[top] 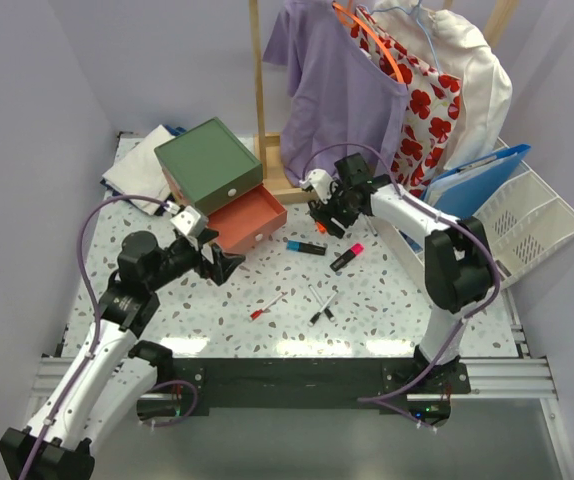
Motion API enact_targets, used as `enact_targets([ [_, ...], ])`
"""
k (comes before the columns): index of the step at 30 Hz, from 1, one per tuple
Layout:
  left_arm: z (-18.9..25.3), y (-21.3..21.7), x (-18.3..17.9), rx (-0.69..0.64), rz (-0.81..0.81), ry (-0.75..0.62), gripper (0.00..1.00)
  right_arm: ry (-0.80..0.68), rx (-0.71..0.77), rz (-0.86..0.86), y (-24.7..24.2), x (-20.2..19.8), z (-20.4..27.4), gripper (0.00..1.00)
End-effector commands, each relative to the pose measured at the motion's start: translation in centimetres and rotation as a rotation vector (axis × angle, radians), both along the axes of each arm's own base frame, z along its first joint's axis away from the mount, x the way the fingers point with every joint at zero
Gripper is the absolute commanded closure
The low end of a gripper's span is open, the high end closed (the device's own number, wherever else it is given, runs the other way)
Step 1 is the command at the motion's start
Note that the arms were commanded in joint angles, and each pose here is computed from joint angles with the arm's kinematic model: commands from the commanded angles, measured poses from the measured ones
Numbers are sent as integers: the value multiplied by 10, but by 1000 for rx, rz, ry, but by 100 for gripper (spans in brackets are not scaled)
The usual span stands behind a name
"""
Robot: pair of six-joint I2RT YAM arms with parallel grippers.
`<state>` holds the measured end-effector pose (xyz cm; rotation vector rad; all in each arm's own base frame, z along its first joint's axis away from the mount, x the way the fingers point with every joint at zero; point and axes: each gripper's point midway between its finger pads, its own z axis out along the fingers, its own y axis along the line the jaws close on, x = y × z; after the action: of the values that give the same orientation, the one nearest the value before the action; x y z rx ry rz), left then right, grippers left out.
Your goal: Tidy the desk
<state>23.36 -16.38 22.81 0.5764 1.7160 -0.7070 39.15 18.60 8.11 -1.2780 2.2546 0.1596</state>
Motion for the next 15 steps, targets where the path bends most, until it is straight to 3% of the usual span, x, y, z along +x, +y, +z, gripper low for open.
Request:
enact_targets([
  [1, 15, 11, 13, 19, 79, -97, 0, -68, -61, -67, -6, 35, 7, 28],
  [9, 18, 17, 12, 21, 113, -118, 0, -30, -96, -90, -17, 55, -11, 31],
  [15, 18, 17, 14, 23, 114, -116, 0, 14, -88, -37, -18, 59, -23, 39],
])
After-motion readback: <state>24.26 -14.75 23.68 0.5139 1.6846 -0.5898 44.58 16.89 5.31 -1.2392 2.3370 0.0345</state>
